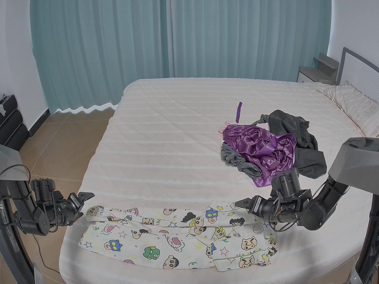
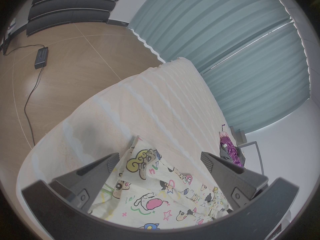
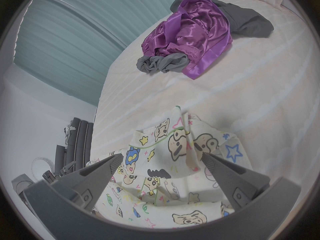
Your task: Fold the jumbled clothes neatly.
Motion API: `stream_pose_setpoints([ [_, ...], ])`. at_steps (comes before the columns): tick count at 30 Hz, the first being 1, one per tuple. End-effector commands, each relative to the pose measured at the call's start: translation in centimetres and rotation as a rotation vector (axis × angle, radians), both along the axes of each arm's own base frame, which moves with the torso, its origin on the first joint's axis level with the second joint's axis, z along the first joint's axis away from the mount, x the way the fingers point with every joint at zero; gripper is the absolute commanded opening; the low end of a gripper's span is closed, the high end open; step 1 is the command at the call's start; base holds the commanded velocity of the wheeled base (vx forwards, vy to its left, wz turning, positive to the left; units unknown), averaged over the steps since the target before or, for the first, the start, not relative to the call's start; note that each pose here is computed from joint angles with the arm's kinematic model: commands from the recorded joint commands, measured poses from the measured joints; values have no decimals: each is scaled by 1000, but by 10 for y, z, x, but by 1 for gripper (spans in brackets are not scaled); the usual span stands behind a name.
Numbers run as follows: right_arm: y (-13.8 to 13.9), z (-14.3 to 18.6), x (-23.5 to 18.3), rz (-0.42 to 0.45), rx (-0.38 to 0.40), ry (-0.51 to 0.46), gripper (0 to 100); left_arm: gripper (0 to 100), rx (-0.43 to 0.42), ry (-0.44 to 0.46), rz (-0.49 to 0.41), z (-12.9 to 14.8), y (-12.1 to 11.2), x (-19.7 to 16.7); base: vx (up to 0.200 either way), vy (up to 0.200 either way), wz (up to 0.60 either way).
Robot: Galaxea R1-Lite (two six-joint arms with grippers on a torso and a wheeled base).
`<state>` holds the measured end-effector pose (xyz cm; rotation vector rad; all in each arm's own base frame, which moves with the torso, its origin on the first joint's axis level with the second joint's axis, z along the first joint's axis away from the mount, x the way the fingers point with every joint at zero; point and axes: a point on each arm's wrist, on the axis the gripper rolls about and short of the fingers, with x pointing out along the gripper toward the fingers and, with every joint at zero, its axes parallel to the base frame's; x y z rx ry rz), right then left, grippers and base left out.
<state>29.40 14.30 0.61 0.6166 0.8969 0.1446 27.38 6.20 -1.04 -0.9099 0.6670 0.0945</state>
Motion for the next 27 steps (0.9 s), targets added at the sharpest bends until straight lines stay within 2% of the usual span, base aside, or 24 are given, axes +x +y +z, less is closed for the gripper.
stream_pose_setpoints([
  [1,3,-22,6,33,-35,-1,100,100,-1,1,0,-1,0,0,0,0,0],
  [16,7,-26,17,52,-53,-27,100,100,-1,0,0,0,0,0,0,0,0],
  [17,8,-29,19,57,-59,-27,0,100,-1,1,0,-1,0,0,0,0,0],
  [27,5,-32,16,51,-72,-12,0,100,-1,0,0,0,0,0,0,0,0],
])
